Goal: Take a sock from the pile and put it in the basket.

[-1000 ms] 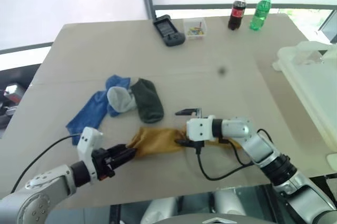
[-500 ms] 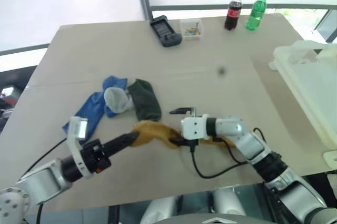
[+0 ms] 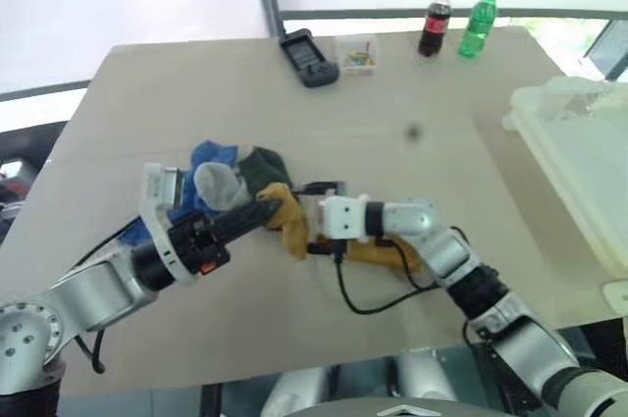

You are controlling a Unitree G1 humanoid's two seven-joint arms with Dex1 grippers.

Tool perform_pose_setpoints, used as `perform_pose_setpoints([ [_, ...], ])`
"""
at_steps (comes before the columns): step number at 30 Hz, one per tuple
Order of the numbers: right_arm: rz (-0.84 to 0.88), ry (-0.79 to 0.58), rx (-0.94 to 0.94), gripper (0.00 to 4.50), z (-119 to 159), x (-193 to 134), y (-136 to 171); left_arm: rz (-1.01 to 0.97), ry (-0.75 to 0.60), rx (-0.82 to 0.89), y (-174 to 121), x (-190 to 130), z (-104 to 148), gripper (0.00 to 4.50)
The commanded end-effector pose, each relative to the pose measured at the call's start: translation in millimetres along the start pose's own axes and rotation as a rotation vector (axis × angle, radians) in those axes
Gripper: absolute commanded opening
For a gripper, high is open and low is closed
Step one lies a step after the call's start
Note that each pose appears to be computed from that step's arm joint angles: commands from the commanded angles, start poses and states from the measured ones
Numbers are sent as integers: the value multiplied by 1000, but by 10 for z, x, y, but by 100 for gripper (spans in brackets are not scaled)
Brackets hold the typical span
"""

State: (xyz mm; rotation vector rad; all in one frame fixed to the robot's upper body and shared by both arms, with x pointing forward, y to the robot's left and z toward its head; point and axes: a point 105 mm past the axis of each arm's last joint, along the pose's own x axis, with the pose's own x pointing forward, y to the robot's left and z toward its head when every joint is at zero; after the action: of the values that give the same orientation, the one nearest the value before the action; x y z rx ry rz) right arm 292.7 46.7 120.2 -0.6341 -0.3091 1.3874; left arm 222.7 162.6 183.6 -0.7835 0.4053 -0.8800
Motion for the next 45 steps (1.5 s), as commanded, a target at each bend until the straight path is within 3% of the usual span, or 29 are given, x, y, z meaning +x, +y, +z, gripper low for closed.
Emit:
perform_pose_setpoints([
  [1, -40, -77, -92, 450, 322, 75, -149, 11, 28, 21, 18, 70, -7, 20],
  [7, -52, 99, -209, 450, 54, -322, -171, 28, 73, 35, 158, 383, -50, 20],
  [17, -77, 311, -304, 450, -95, -887, -111, 131, 159, 42, 571, 1173, -152, 20],
  [19, -104, 333, -287, 450, -72, -980, -129, 115, 182, 60, 560, 1282, -187, 20],
  [23, -200, 313, -40, 450, 96, -1210, -115, 108, 193, 99, 540, 1512, -238, 20],
  [25, -233, 302, 95, 450, 104, -1249, -73, 100, 187, 101, 539, 1533, -209, 20],
  [29, -296, 347, 175, 450, -67, -1162, -71, 102, 169, 133, 562, 1519, -49, 20],
  [36, -158, 532, 14, 450, -545, -1086, 236, 96, 157, 173, 534, 1508, 142, 20],
  [45, 96, 395, -153, 450, -357, -1228, 717, 86, 217, 223, 546, 1476, 147, 20],
])
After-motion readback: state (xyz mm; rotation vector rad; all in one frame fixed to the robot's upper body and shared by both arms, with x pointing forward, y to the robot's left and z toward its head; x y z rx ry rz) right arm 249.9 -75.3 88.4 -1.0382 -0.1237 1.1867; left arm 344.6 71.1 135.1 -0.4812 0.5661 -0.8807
